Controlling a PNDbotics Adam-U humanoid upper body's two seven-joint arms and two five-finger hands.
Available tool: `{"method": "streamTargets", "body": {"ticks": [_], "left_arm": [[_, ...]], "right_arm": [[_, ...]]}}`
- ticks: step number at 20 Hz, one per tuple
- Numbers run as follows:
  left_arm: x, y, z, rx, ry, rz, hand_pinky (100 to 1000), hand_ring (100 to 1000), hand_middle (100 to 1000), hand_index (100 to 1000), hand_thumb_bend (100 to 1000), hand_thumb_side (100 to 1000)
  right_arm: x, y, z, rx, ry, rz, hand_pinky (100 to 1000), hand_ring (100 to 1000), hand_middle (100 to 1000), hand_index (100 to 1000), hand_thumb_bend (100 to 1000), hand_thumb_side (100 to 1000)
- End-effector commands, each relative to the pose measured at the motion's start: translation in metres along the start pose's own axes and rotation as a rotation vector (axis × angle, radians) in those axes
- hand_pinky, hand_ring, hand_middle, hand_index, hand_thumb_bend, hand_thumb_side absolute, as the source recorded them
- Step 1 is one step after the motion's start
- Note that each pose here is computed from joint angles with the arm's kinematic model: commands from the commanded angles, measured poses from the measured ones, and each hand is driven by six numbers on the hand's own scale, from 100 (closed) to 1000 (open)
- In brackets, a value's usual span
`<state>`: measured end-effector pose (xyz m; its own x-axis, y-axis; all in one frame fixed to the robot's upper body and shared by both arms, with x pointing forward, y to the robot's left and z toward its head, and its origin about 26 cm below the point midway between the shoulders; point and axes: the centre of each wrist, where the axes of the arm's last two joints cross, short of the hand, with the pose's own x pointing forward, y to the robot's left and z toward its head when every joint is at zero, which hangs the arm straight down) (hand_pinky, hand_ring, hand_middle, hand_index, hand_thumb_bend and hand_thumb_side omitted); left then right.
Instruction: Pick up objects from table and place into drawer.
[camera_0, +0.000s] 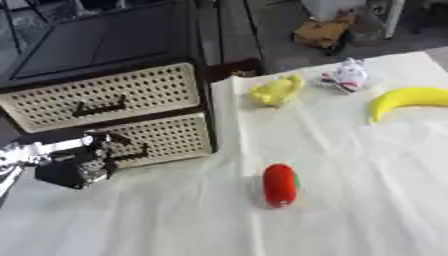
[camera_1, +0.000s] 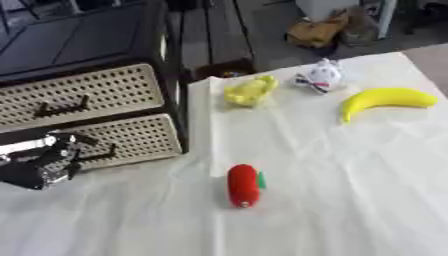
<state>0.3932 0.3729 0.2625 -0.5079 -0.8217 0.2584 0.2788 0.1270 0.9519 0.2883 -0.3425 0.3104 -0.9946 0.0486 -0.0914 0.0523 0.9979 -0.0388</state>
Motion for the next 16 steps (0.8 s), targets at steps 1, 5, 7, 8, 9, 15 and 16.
{"method": "streamTargets", "body": {"ticks": [1, 5, 7, 8, 9, 15, 16], "left_arm": [[0.001, 0.015, 0.01, 0.031, 0.027, -0.046, 100, 100, 100, 944, 100, 534], [-0.004, 0.011, 0.007, 0.026, 0.052, -0.047, 100, 100, 100, 940, 100, 533], [-0.008, 0.008, 0.006, 0.024, 0.066, -0.044, 100, 100, 100, 929, 100, 533], [-0.009, 0.008, 0.006, 0.024, 0.071, -0.042, 100, 100, 100, 914, 100, 532], [-0.011, 0.007, 0.006, 0.025, 0.075, -0.041, 100, 100, 100, 910, 100, 532], [-0.015, 0.004, 0.004, 0.012, 0.087, -0.036, 100, 100, 101, 903, 100, 535], [-0.016, 0.003, 0.003, 0.008, 0.09, -0.034, 100, 100, 101, 901, 100, 535]], "right_arm": [[0.004, 0.0, -0.009, 0.008, -0.024, -0.002, 645, 805, 732, 867, 100, 1000], [0.004, 0.0, -0.009, 0.006, -0.026, -0.006, 645, 806, 731, 866, 100, 1000], [0.004, 0.0, -0.01, 0.006, -0.027, -0.006, 645, 806, 730, 866, 100, 1000], [0.004, 0.0, -0.009, 0.005, -0.028, -0.006, 646, 806, 730, 866, 100, 1000], [0.004, 0.0, -0.009, 0.005, -0.028, -0.005, 646, 806, 730, 866, 100, 1000], [0.004, 0.0, -0.01, 0.005, -0.03, -0.005, 646, 806, 729, 867, 100, 1000], [0.004, 0.0, -0.01, 0.004, -0.031, -0.005, 646, 806, 729, 867, 100, 1000]]}}
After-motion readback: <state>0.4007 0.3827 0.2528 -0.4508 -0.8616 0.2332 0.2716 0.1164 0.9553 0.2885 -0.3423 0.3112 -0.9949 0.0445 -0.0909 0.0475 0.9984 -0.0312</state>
